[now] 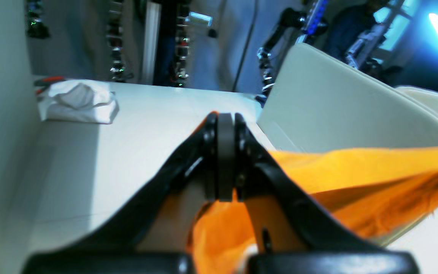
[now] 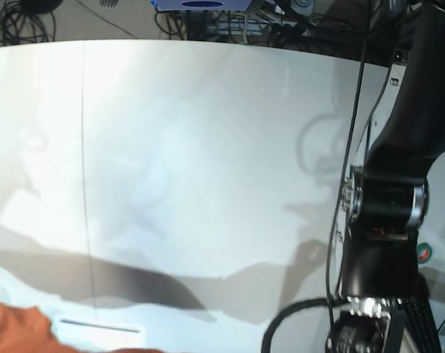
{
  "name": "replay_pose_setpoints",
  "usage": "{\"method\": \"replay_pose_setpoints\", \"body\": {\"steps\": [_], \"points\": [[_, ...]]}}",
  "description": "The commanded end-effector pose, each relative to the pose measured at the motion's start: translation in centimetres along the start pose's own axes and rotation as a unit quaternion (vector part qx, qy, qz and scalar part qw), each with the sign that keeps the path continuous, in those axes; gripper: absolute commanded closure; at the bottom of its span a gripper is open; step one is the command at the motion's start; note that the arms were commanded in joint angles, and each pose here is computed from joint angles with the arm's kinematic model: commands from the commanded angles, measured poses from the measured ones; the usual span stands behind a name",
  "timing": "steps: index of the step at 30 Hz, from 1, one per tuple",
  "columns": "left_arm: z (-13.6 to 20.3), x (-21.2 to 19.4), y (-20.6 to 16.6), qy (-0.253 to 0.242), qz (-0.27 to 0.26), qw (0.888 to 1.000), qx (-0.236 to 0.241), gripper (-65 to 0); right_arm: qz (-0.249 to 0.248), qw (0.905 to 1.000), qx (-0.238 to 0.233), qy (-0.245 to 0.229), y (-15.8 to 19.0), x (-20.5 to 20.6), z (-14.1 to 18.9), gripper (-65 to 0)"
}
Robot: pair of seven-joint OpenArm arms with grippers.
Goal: Layout the t-shirt on the table in an organized manner, then fold the t-shirt properly
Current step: 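Raise the shirt high with both grippers and lay it down spread, then hold the shirt edge with both grippers and pull it taut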
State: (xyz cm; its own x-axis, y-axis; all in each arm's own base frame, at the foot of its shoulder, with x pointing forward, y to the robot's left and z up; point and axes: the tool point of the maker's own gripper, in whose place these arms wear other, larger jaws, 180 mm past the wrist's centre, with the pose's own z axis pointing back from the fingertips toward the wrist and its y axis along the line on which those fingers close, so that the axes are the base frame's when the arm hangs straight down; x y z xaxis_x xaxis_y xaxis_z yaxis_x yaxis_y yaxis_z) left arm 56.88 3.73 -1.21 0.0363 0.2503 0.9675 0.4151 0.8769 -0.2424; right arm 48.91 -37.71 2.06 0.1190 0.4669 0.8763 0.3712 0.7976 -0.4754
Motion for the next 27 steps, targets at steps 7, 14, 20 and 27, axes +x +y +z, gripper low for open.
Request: {"method": "replay_pose_setpoints", "body": {"steps": [7, 14, 20, 27], "points": [[6.1, -10.7, 1.0, 0.049, 0.011, 0.999, 0.005, 0.0, 0.009, 0.9928, 0.053, 0.107, 6.7, -12.7, 6.8, 0.0], [14.3, -26.5, 2.2, 0.195, 0.062, 0.978, 0.042, 0.0, -0.06, 0.9541, 0.097, 0.277, 12.5, -29.4, 14.1, 0.0], [21.3, -33.9, 4.3, 0.288, 0.034, 0.953, 0.086, 0.0, -0.065, 0.9125, 0.129, 0.383, 15.1, -39.7, 20.7, 0.0], [28.2, -38.9, 5.1, 0.361, 0.031, 0.926, 0.108, 0.0, -0.05, 0.8976, 0.15, 0.411, 16.1, -42.7, 27.2, 0.0]]}}
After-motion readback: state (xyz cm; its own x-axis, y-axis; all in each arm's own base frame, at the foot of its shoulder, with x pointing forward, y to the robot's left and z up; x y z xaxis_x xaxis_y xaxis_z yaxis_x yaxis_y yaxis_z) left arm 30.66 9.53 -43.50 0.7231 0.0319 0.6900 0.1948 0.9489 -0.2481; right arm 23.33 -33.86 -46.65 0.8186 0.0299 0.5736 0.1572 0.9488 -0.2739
